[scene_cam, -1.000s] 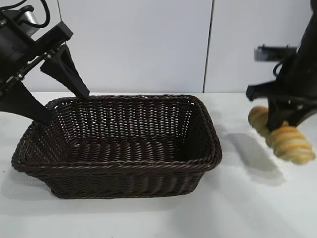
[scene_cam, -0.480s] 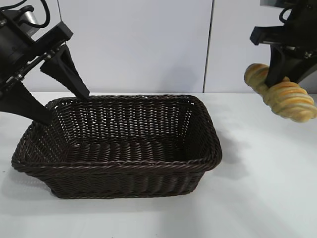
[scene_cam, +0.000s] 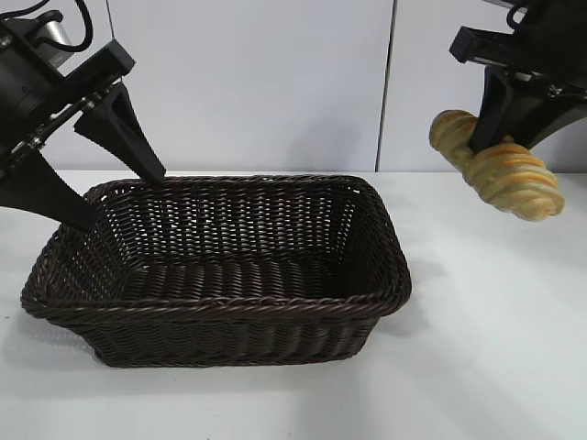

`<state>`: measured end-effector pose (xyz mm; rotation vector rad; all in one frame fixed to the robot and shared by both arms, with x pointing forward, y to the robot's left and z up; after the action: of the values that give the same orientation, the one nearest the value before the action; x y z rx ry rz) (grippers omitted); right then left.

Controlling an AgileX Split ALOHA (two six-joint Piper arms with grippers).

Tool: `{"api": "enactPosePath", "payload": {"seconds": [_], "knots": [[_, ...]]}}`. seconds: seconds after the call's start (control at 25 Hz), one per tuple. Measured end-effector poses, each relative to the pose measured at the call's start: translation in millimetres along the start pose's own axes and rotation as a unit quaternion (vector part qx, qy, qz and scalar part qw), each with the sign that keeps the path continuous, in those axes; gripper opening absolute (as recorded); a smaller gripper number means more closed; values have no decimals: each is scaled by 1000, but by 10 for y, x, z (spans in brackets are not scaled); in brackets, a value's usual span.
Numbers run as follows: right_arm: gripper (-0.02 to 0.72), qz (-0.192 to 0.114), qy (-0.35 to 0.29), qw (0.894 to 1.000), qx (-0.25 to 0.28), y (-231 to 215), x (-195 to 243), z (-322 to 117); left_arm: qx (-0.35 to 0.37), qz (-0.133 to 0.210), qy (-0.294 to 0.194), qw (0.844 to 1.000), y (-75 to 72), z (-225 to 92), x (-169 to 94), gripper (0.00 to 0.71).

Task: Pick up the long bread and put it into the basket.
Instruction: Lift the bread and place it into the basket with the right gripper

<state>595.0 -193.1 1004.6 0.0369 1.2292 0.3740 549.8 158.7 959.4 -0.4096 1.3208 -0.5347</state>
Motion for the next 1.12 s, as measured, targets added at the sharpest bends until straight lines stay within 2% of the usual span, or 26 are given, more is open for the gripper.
{"api": "enactPosePath", "payload": {"seconds": [0.32,0.64,1.12], "knots": [[219,27,-20,997,-71,585,105,5,0,0,0,1000,0,0,0,524],[219,55,-75,985,-148,1155,180,28,0,0,0,1000,0,0,0,524],[219,64,-58,983,-164,1180,596,45,0,0,0,1000,0,0,0,524]]}}
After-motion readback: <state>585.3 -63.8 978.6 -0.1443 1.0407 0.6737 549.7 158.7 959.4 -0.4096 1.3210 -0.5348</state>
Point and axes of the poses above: a point on each arm's last joint axis where the gripper is mounted, x pointing out along that axis toward the gripper, y along the wrist's bending axis when the last joint is at zero, z = x × y, the point moved 5 cm from there along x, pointing out along that axis toward the gripper, and after that the axes turned 2 degrees about x, right-handed, at the moved point
